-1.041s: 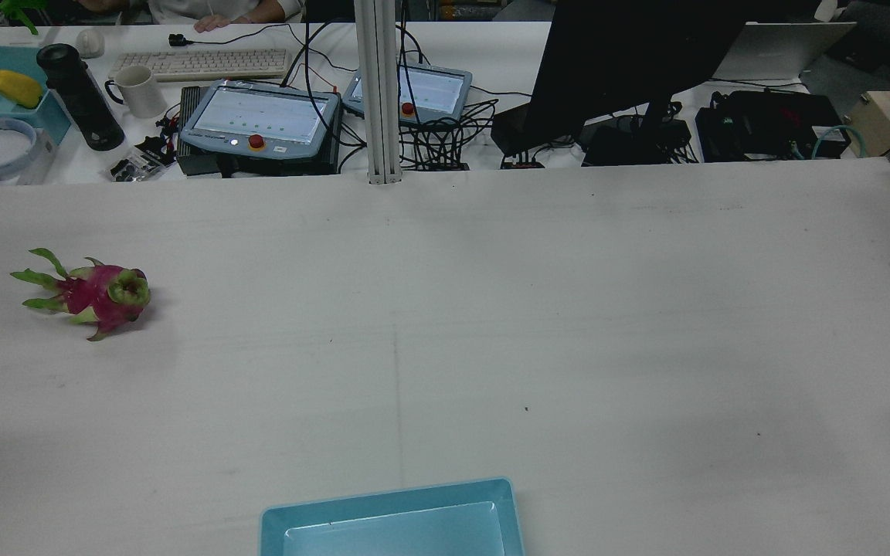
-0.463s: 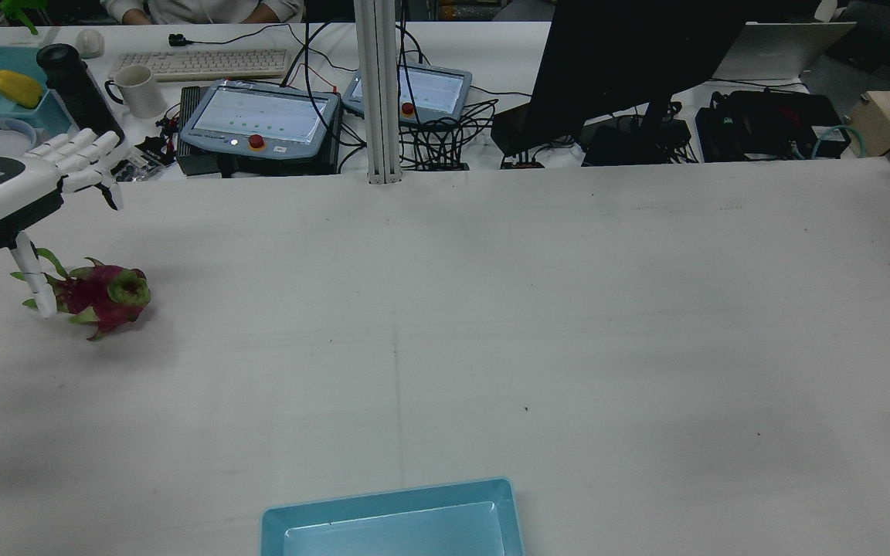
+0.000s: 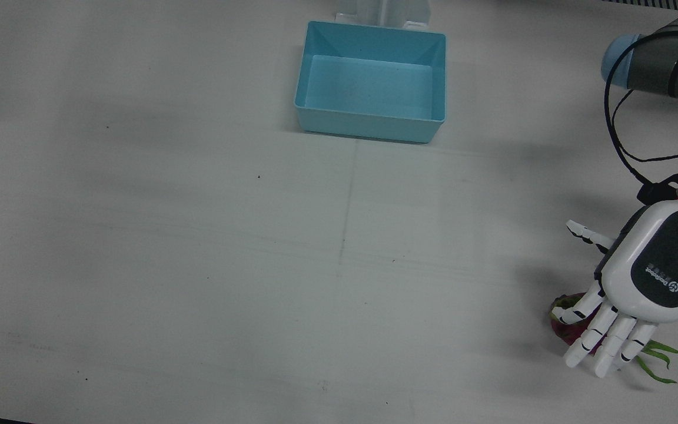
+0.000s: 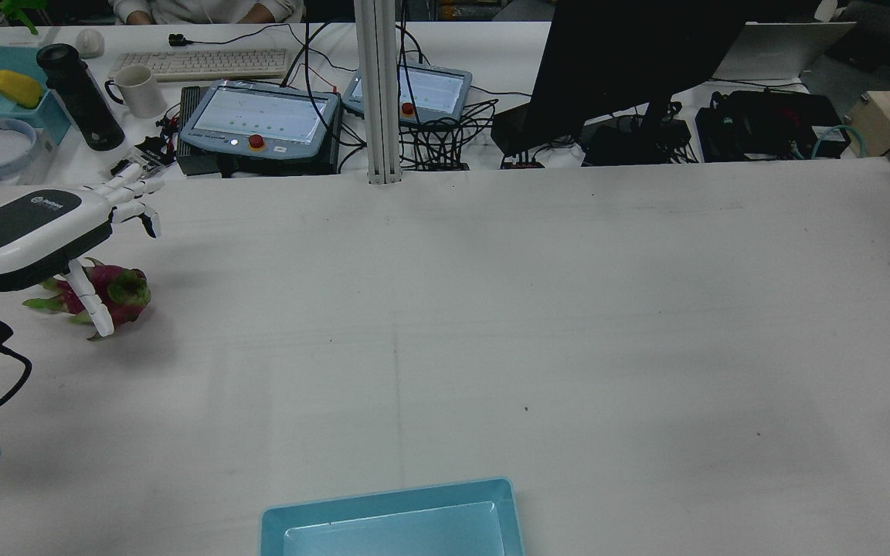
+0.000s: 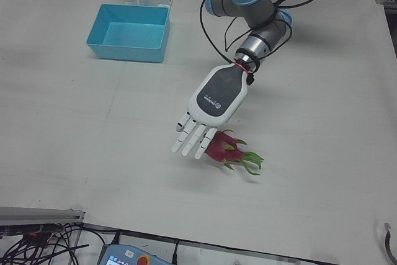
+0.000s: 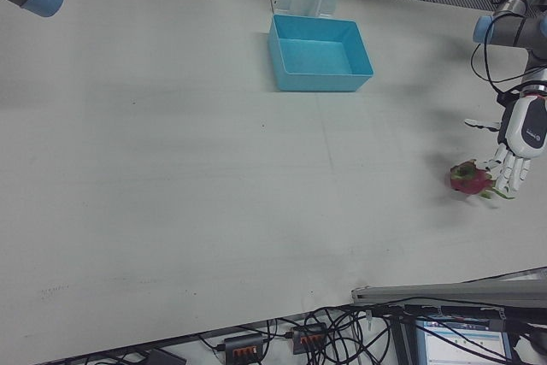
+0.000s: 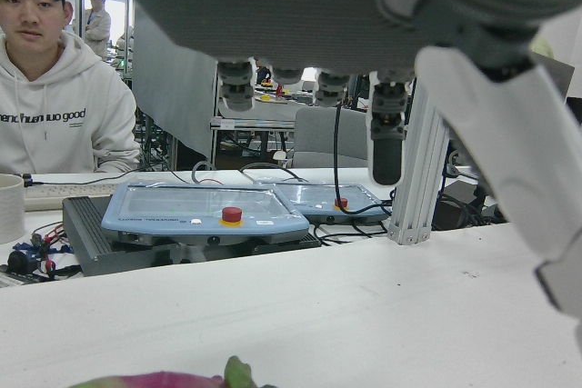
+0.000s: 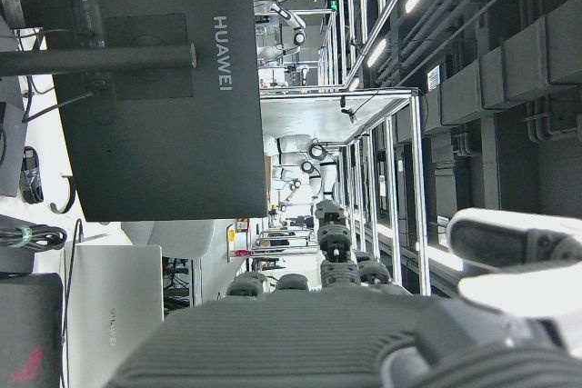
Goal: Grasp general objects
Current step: 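Move the left hand down beside the pink dragon fruit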
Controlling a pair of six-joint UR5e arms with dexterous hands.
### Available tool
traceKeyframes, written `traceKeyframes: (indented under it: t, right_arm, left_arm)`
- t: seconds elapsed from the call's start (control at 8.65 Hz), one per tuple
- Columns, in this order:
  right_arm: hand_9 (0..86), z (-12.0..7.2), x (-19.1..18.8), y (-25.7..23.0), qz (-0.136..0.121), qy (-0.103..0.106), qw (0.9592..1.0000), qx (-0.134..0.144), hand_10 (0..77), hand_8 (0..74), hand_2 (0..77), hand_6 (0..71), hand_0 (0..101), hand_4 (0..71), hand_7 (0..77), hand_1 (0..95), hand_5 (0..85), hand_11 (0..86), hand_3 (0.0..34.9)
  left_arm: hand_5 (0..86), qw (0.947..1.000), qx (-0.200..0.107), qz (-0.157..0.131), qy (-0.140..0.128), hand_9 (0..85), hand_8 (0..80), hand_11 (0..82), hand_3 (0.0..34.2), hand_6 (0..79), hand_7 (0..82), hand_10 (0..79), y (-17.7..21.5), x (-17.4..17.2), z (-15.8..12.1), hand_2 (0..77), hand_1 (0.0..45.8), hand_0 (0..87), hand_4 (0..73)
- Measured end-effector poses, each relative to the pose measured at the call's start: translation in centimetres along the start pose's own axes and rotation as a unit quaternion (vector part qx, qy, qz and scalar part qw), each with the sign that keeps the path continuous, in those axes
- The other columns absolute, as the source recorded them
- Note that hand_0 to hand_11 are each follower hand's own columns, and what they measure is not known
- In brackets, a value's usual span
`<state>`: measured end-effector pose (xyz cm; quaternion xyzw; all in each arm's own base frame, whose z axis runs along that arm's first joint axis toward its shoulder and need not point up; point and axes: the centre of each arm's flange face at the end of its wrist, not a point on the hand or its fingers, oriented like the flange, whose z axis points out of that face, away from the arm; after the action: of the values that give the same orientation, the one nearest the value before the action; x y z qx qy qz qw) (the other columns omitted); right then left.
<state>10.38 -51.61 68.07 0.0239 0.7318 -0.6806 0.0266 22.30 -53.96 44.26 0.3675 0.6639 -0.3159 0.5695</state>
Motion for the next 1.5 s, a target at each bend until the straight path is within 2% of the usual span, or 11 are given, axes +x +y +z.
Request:
traceKeyframes:
  t: [0.12,0.23,0.46,0.58,0.81,1.27,1.5]
  right_arm:
    - [0.5,0.0,0.0,0.0,0.000,0.000,1.0000,0.000,0.0,0.0,74.7,0.0,0,0.0,0.0,6.0,0.0,0.5,0.0]
    - [0.5,0.0,0.0,0.0,0.000,0.000,1.0000,0.000,0.0,0.0,74.7,0.0,0,0.0,0.0,6.0,0.0,0.5,0.0]
    - [0.5,0.0,0.0,0.0,0.000,0.000,1.0000,0.000,0.0,0.0,74.7,0.0,0,0.0,0.0,6.0,0.0,0.5,0.0]
    - [0.5,0.0,0.0,0.0,0.000,0.000,1.0000,0.000,0.0,0.0,74.7,0.0,0,0.0,0.0,6.0,0.0,0.5,0.0]
    - [0.5,0.0,0.0,0.0,0.000,0.000,1.0000,0.000,0.0,0.0,74.7,0.0,0,0.0,0.0,6.0,0.0,0.5,0.0]
    - [0.5,0.0,0.0,0.0,0.000,0.000,1.0000,0.000,0.0,0.0,74.7,0.0,0,0.0,0.0,6.0,0.0,0.5,0.0]
    - [0.5,0.0,0.0,0.0,0.000,0.000,1.0000,0.000,0.0,0.0,74.7,0.0,0,0.0,0.0,6.0,0.0,0.5,0.0]
  left_arm:
    - [46.4,1.0000,0.001,0.001,-0.009,0.5,1.1,19.1,2.9,1.1,10.9,3.3,-0.1,-1.0,0.4,1.1,0.0,63.5,1.1]
    - [46.4,0.9999,0.003,0.001,-0.015,0.5,1.1,20.7,4.6,1.1,10.9,10.9,-0.2,-2.1,0.7,0.5,0.0,60.9,0.5]
    - [46.4,0.9998,0.007,0.001,-0.019,0.5,1.1,21.8,6.4,0.5,12.0,10.9,-0.5,-4.0,1.3,1.1,0.0,60.6,0.5]
    - [46.4,0.9997,0.012,0.001,-0.020,0.5,1.1,15.8,6.8,0.5,10.4,10.9,-1.1,-5.2,1.5,1.1,0.0,60.8,0.5]
    - [46.4,0.9996,0.017,0.002,-0.021,0.5,1.1,13.6,7.2,0.5,8.2,8.7,-1.7,-7.1,1.9,1.1,0.0,60.6,0.5]
    - [46.4,0.9996,0.016,0.006,-0.022,0.5,1.1,8.2,7.3,0.5,4.4,4.4,-1.5,-8.9,3.3,0.5,0.0,60.2,1.1]
    - [46.4,0.9995,0.015,0.018,-0.023,0.5,1.1,6.5,9.5,0.5,1.6,2.7,-1.3,-9.0,4.2,0.5,0.0,60.1,1.1]
